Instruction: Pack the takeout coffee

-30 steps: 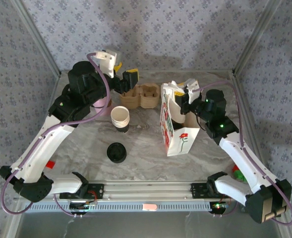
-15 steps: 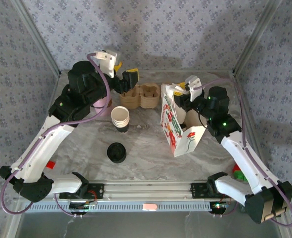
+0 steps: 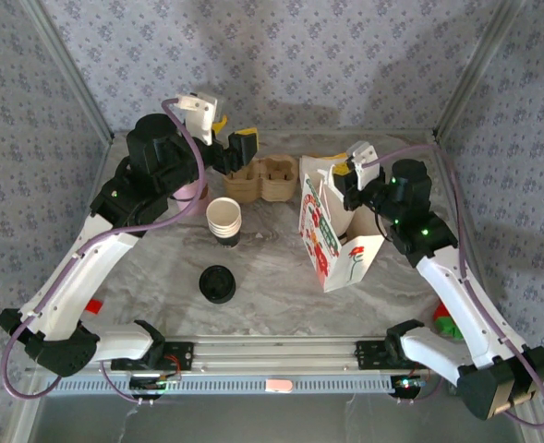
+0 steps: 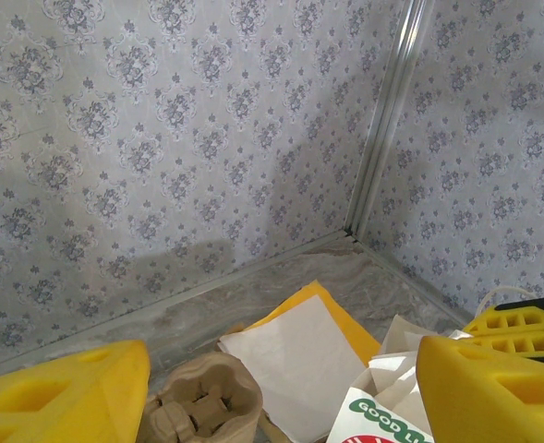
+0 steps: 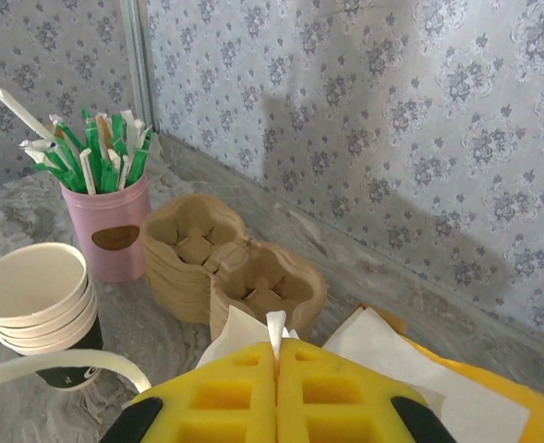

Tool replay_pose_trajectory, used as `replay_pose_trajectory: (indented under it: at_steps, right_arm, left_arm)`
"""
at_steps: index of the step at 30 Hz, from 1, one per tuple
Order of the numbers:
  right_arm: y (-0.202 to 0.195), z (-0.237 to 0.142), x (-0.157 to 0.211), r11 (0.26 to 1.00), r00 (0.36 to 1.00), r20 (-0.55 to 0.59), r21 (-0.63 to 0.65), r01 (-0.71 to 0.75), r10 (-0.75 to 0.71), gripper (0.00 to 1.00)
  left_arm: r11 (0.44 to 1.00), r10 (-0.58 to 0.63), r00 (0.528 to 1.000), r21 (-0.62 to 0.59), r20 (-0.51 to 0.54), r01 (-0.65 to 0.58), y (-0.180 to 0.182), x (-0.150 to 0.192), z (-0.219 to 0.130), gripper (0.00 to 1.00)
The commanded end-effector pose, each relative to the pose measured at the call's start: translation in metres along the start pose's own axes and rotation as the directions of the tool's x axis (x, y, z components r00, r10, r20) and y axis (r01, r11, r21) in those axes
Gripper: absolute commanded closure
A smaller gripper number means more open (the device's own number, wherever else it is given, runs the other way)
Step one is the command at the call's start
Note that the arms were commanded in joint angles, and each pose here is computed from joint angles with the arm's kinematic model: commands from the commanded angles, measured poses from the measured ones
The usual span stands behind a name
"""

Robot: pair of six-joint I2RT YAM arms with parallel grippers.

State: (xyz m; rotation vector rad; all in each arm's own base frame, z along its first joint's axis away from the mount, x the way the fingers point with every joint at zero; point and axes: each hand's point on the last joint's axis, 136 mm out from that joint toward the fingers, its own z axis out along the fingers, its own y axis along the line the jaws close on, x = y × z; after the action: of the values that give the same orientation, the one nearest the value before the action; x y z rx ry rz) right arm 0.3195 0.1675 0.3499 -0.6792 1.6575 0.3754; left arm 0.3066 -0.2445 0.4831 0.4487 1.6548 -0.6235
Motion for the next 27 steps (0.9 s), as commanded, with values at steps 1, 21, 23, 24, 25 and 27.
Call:
replay_pose_trajectory:
  at_steps: [1, 21, 23, 24, 25, 27]
  right_arm:
    - [-0.005, -0.007, -0.005, 1.0, 1.0, 0.001, 0.029, 0.004, -0.004, 0.99]
    - [-0.003, -0.006, 0.011, 0.995, 0.995, -0.035, 0.047, -0.093, 0.095, 0.76]
    - [-0.004, -0.009, 0.006, 0.996, 0.996, -0.029, 0.053, -0.078, 0.08, 0.6]
    - [-0.005, -0.01, 0.003, 0.996, 0.997, -0.023, 0.058, -0.073, 0.075, 0.59]
    - [-0.005, -0.013, -0.002, 0.996, 0.998, -0.012, 0.059, -0.066, 0.066, 0.59]
    - [-0.006, -0.016, -0.011, 0.997, 0.998, 0.006, 0.062, -0.056, 0.055, 0.56]
  left_arm:
    - [1.0, 0.003, 0.998, 0.009, 0.057, -0.003, -0.002, -0.019, -0.015, 0.24]
    - [1.0, -0.008, 0.998, 0.011, 0.056, 0.007, -0.002, -0.017, -0.015, 0.24]
    - [1.0, -0.006, 0.998, 0.011, 0.058, 0.006, -0.002, -0.018, -0.016, 0.24]
    - [1.0, -0.007, 0.998, 0.012, 0.058, 0.006, -0.003, -0.018, -0.016, 0.24]
    - [1.0, -0.006, 0.998, 0.012, 0.058, 0.006, -0.003, -0.018, -0.016, 0.24]
    - [1.0, -0.007, 0.998, 0.01, 0.06, 0.006, -0.002, -0.018, -0.016, 0.24]
